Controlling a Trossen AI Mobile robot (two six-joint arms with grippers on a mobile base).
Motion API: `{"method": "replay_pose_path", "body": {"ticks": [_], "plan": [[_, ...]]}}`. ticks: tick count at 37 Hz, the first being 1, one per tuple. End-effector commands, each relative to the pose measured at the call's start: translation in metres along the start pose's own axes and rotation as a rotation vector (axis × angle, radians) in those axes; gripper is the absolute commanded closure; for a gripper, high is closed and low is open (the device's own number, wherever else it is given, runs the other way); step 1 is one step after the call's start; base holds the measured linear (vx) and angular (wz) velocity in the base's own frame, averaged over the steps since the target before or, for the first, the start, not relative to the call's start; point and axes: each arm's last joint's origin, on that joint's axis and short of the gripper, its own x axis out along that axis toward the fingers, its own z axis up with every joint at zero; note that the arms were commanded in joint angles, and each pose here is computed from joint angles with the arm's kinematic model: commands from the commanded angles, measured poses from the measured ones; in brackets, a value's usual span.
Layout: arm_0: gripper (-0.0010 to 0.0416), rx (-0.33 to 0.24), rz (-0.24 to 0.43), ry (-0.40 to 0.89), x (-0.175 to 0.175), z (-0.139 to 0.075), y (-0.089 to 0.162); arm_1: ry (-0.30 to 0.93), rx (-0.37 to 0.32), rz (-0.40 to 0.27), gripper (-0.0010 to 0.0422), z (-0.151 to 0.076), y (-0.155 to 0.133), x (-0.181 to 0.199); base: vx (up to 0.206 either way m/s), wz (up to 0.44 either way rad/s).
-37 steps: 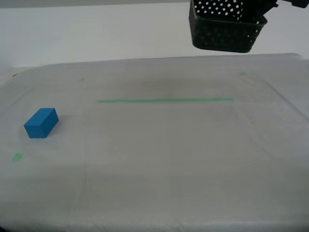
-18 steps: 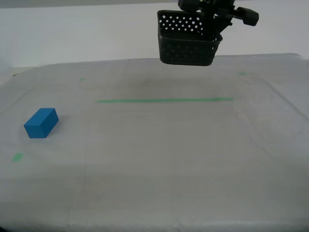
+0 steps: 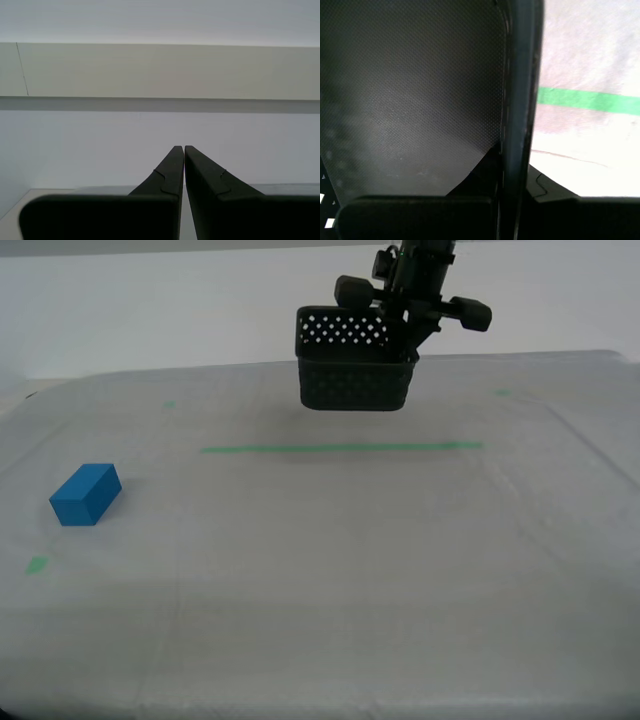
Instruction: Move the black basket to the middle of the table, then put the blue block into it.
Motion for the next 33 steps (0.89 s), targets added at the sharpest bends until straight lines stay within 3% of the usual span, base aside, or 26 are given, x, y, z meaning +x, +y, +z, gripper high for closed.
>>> {"method": "replay_pose_path", "body": {"ticks": [1, 16, 33], "plan": [[0.0406, 0.006, -0.006, 0.022, 0.011, 0.000, 0.002, -0.006, 0.001, 0.000, 0.0412, 0.001, 0.000, 0.000, 0.000, 0.000], [0.0406, 0.028, -0.038, 0.054, 0.047, 0.002, 0.005, -0.003, 0.001, 0.000, 0.0412, 0.001, 0.000, 0.000, 0.000, 0.000], [0.0406, 0.080, -0.050, 0.010, 0.061, 0.003, 0.002, 0.002, 0.002, 0.000, 0.0412, 0.000, 0.000, 0.000, 0.000, 0.000]]}}
